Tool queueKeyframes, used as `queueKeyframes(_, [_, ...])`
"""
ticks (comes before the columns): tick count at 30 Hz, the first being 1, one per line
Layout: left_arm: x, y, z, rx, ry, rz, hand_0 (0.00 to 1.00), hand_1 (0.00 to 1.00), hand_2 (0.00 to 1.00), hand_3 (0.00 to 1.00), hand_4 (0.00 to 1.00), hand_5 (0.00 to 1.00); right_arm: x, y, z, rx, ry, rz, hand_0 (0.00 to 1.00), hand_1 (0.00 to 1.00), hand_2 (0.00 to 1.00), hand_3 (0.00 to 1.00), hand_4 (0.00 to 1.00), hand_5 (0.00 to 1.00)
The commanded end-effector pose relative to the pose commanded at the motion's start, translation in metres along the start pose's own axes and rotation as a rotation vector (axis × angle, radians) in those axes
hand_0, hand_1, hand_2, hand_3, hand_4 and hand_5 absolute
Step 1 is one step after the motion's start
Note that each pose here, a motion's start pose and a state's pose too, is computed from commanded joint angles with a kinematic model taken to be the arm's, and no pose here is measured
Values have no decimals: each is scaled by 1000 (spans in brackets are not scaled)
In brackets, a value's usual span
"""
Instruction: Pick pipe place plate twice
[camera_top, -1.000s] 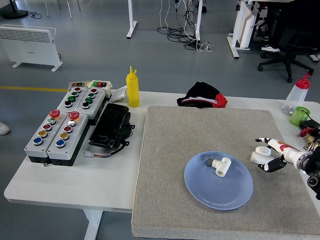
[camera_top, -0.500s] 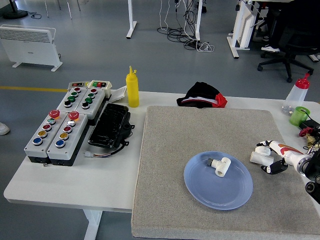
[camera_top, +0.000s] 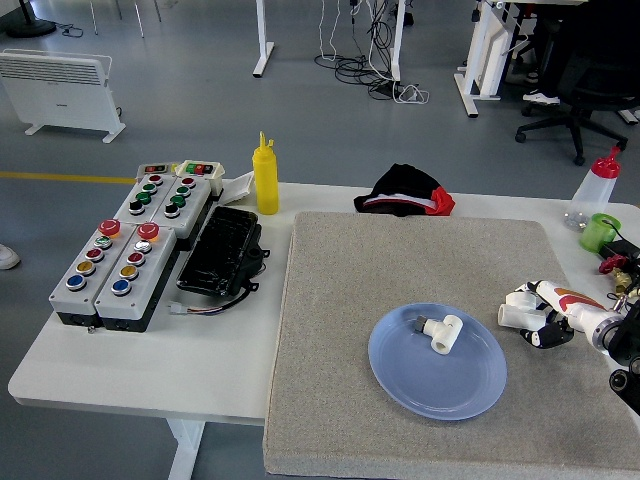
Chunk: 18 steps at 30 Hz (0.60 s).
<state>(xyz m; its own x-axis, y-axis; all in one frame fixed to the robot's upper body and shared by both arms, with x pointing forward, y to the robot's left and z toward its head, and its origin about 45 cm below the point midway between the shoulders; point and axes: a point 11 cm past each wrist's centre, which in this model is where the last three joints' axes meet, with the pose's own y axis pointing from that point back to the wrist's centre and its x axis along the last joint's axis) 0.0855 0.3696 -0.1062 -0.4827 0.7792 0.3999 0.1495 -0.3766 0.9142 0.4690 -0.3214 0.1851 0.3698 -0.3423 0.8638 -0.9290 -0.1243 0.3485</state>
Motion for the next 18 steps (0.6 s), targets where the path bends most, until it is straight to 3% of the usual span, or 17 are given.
queueKeyframes(8, [-1,0,1,-1,2,-3,579,566,565,538,442,998,20,8,-9,59,-20,61,334,418,490,565,481,159])
queueKeyframes(14, [-1,0,1,0,3,-3,579,566,565,538,442,998,36,27,-17,95,-10,87,330,416,488,564,473,162])
queueKeyframes(18, [0,0,0,3,2,-1,579,565,564,539,442,998,29,44,-30,110,2,7,388,448,500,570,479,174])
